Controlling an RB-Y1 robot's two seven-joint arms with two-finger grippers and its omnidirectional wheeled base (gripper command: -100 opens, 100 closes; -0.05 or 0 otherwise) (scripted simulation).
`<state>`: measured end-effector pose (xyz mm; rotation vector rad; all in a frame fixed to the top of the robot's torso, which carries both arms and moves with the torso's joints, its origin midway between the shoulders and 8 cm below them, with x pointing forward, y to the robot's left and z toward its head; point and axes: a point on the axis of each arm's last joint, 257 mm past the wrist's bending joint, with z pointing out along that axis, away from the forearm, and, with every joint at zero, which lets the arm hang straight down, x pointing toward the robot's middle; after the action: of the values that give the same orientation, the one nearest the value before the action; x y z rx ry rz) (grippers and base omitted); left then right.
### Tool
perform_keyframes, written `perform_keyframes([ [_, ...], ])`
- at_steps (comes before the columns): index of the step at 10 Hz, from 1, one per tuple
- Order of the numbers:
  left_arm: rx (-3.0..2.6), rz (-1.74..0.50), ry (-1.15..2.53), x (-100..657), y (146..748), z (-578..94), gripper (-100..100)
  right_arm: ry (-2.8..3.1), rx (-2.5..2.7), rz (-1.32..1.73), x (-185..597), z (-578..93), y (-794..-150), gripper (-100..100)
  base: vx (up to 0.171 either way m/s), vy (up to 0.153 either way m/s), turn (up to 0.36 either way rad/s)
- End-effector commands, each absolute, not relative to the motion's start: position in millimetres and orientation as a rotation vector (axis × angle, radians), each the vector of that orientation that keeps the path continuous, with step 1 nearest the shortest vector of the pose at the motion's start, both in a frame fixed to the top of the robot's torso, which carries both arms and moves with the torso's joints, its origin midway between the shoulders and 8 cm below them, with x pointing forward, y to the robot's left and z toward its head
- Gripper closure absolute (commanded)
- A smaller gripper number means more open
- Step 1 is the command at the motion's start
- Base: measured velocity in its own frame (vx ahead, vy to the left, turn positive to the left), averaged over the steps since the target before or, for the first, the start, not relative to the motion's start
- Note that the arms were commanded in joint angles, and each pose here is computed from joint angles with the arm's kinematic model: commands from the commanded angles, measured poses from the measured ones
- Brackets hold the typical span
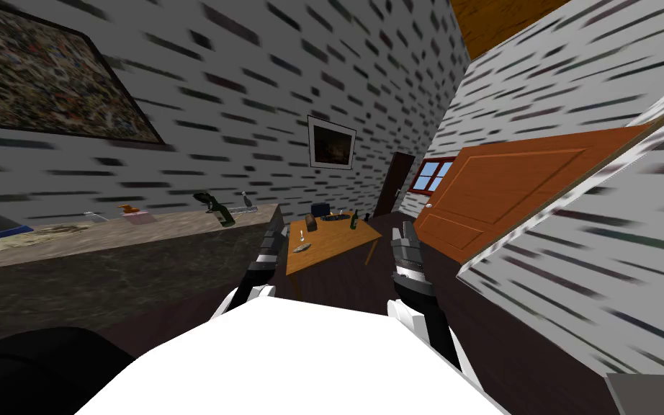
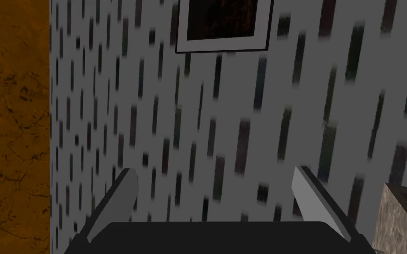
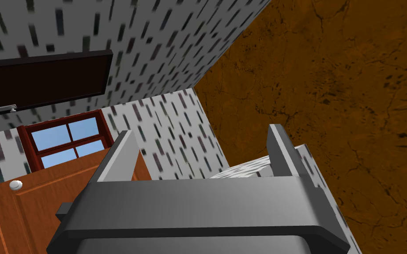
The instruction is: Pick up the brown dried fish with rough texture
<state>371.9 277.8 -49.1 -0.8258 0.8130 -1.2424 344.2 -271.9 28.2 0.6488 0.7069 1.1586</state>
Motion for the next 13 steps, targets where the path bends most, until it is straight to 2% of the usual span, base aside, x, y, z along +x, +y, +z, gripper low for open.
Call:
perform_keyframes([
  [1, -0.843, -1.243, 0.843, 375, 283, -57, -100, 0.707, 0.649, 1.159, 344, 28, -272, 0, 0.03, -0.018, -0.096],
  [9, -1.123, -1.275, 0.893, 404, 340, -111, -100, 0.707, 0.649, 1.159, 344, 28, -272, 0, 0.07, -0.03, -0.134],
  [13, -1.243, -1.287, 0.894, 416, 358, -132, -100, 0.707, 0.649, 1.159, 344, 28, -272, 0, 0.03, -0.016, -0.106],
])
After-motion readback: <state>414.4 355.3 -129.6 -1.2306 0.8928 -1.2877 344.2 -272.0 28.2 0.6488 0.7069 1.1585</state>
